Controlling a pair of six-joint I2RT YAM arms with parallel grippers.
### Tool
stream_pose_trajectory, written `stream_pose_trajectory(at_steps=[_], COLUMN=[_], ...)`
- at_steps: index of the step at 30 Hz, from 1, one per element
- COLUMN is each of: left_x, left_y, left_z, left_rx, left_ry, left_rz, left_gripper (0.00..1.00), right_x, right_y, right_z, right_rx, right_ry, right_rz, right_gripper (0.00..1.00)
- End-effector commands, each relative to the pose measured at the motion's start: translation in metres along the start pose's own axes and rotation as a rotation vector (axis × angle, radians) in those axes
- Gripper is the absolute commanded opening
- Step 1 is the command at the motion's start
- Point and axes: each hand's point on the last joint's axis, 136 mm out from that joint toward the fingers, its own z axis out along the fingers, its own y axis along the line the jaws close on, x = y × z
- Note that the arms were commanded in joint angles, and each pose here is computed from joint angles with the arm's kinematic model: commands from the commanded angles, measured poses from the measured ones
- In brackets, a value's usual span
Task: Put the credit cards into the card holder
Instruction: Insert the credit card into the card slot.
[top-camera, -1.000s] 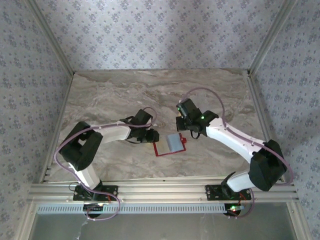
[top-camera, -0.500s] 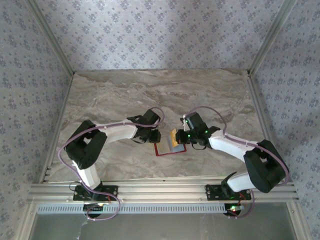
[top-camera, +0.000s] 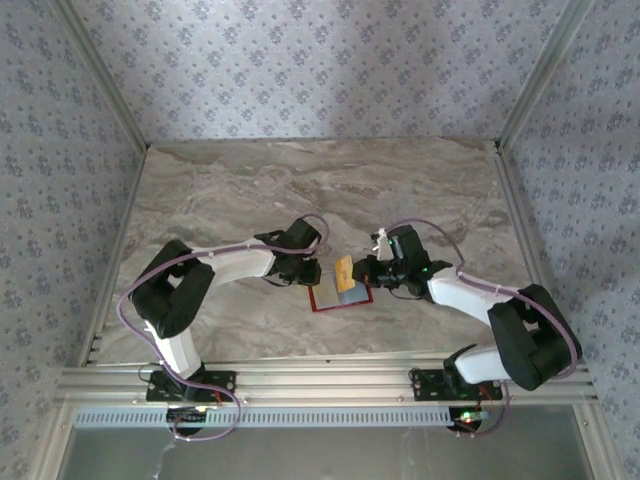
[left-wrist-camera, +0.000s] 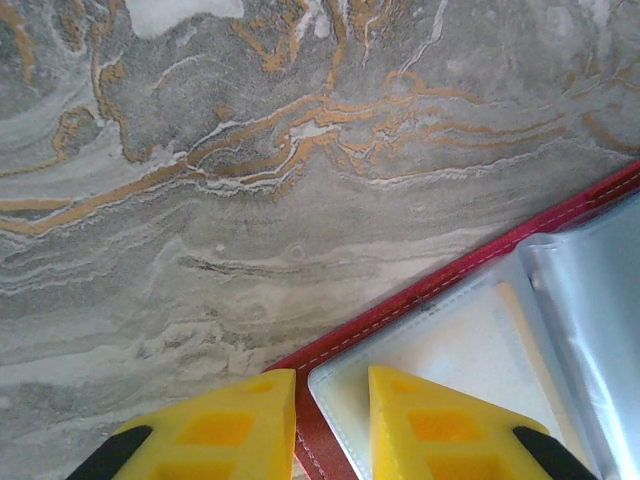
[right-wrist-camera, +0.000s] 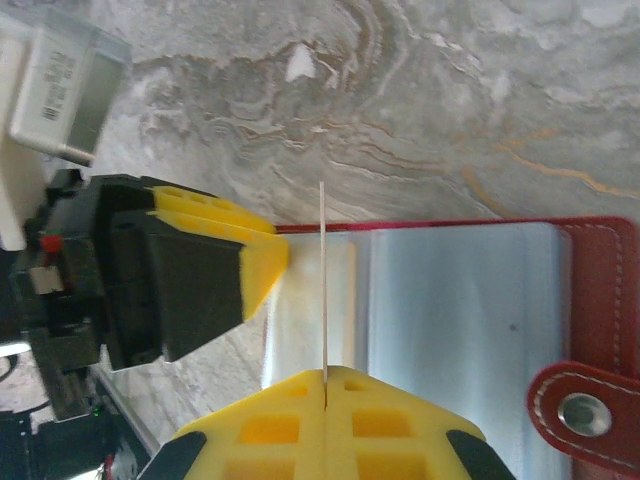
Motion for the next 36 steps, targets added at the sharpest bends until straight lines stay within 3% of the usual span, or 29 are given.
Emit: stream_pose_trajectory(at_steps=[1,18,36], left_x=[0.038,0.038,0.041], left_y=[0.036,0.034,0.033], left_z=[0.024,0.026,0.029], left_rx=[-0.139,-0.126,-0.118], left_ry=[0.125,0.127,0.139], left_rz=[0.010,0.004,-0.004], left_gripper=[0.23,0.22,0.22], right_x=[0.003,0.020,0.036], right_y=[0.007,-0.017,-0.026], right_z=[0.002,0.015,0.019], right_rx=[-0.041,0.057,0.061], right_ry=[0.016,0.054,0.044], right_rz=[0.007,-0.026,-0.031], right_gripper=[0.00,0.00,0.00])
